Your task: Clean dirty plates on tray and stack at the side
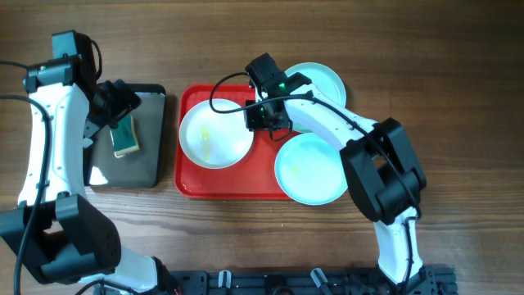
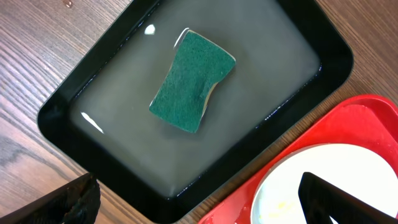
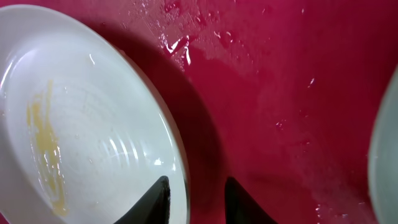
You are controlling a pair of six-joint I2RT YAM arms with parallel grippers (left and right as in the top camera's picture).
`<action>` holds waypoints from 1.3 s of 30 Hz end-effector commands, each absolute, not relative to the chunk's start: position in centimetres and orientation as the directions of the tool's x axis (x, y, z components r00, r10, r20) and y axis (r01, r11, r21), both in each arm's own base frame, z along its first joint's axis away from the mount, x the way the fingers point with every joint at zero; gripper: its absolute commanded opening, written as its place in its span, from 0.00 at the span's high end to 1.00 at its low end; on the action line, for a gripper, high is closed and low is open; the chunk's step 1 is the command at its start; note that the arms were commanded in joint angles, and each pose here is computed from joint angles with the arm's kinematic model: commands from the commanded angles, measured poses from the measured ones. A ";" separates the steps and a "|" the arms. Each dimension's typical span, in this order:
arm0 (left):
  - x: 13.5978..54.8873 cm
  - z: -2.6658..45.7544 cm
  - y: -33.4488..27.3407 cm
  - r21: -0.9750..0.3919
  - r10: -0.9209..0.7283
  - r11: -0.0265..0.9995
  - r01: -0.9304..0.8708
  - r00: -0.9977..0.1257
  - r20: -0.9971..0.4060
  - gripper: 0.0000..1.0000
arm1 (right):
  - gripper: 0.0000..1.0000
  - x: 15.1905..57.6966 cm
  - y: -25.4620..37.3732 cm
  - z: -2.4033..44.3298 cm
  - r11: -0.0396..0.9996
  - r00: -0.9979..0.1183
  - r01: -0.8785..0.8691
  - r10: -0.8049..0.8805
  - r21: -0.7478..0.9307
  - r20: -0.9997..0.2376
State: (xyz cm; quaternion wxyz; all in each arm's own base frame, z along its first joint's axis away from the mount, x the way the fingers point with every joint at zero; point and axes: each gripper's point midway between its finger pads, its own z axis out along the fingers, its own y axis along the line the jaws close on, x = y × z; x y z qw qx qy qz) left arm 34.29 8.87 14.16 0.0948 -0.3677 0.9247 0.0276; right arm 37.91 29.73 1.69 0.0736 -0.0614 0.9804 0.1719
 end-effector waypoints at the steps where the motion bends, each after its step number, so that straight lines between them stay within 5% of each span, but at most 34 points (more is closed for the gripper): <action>1: 34.7 13.9 9.6 -0.006 -0.684 0.716 -0.699 -0.699 -0.206 0.00 | 0.72 37.7 30.8 0.9 0.927 -0.988 -0.114 -0.070 0.356 -0.136; 13: 35.0 13.5 11.0 0.055 -0.678 0.704 -0.708 -0.693 -0.245 0.04 | 0.95 37.5 31.0 -0.2 0.937 -0.994 -0.047 -0.011 0.347 -0.107; 16: 35.1 13.5 11.0 0.052 -0.677 0.704 -0.708 -0.692 -0.251 0.37 | 0.95 37.6 31.0 -0.2 0.936 -0.994 -0.048 -0.010 0.349 -0.109; 18: 35.4 13.1 11.1 0.045 -0.676 0.704 -0.709 -0.688 -0.263 0.67 | 0.95 37.6 31.0 -0.2 0.936 -0.994 -0.049 -0.011 0.349 -0.109; 23: 35.0 10.9 11.9 0.097 -0.656 0.708 -0.700 -0.702 -0.278 0.68 | 0.95 37.6 31.1 -0.2 0.936 -0.994 -0.049 -0.011 0.349 -0.109; 25: 35.1 9.7 11.8 0.111 -0.614 0.745 -0.657 -0.742 -0.269 0.86 | 0.95 37.6 31.1 -0.2 0.936 -0.994 -0.049 -0.012 0.349 -0.109; 35: 34.8 4.2 13.0 0.129 -0.612 0.764 -0.632 -0.774 -0.164 0.88 | 0.95 37.6 31.1 -0.1 0.934 -0.994 -0.053 -0.014 0.353 -0.112; 39: 35.3 2.6 11.3 0.049 -0.551 0.829 -0.557 -0.829 -0.097 0.73 | 0.96 37.7 31.2 -0.1 0.933 -0.993 -0.054 -0.014 0.355 -0.115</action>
